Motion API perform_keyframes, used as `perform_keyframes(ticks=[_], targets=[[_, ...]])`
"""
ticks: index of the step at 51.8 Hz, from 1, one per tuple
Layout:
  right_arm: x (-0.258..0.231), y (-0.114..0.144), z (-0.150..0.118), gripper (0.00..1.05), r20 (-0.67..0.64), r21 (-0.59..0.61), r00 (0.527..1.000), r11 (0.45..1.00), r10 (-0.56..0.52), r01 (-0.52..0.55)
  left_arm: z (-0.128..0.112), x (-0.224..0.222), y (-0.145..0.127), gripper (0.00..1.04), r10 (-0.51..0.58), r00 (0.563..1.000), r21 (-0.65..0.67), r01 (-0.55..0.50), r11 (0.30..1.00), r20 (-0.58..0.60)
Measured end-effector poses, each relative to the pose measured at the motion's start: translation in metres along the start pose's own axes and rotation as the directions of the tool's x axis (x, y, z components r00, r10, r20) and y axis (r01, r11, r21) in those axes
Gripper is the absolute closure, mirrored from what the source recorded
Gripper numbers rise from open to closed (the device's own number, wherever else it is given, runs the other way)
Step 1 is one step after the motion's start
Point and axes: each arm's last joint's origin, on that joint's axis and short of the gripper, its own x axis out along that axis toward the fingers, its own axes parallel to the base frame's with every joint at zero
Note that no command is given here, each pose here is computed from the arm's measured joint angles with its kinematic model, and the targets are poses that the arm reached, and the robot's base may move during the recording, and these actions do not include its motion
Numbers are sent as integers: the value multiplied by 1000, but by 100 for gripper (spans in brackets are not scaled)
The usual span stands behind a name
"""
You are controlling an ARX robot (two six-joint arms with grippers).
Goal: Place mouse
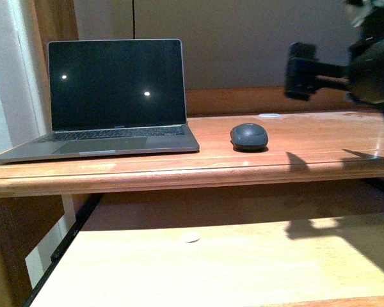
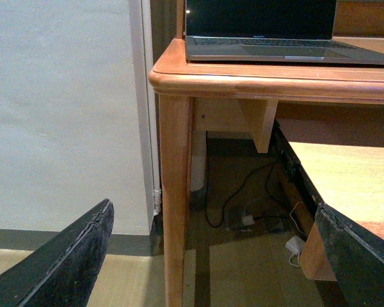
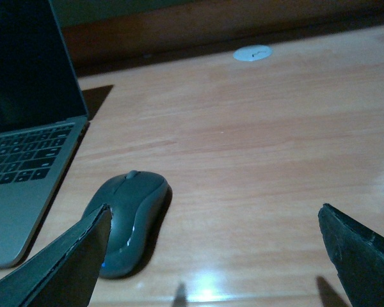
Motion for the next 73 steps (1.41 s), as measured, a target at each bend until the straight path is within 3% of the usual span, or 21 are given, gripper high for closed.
perform_keyframes(ticks=[10, 17, 24, 32, 41, 48, 61, 73], targets=[[-70, -51, -24, 7, 15, -38, 982, 981, 189, -189, 0, 0, 0, 8, 0, 1000, 0, 0, 1000, 0], [-118, -89, -49, 7, 2, -86, 943, 940, 333, -331, 0, 0, 0, 8, 0, 1000, 0, 0, 1000, 0], [-148, -118, -75, 7, -55, -113, 912, 905, 407, -410, 0, 0, 0, 8, 0, 1000, 0, 0, 1000, 0], [-181, -147, -111, 7, -139, -50, 866, 870, 481, -491, 0, 0, 0, 8, 0, 1000, 0, 0, 1000, 0], [-194, -151, -135, 7, -217, -39, 833, 848, 508, -528, 0, 0, 0, 8, 0, 1000, 0, 0, 1000, 0], [-194, -149, -148, 7, -265, -111, 820, 828, 508, -549, 0, 0, 0, 8, 0, 1000, 0, 0, 1000, 0], [-171, -131, -159, 7, -268, -242, 840, 811, 471, -532, 0, 0, 0, 8, 0, 1000, 0, 0, 1000, 0], [-113, -100, -157, 7, -225, -269, 908, 874, 352, -405, 0, 0, 0, 8, 0, 1000, 0, 0, 1000, 0]])
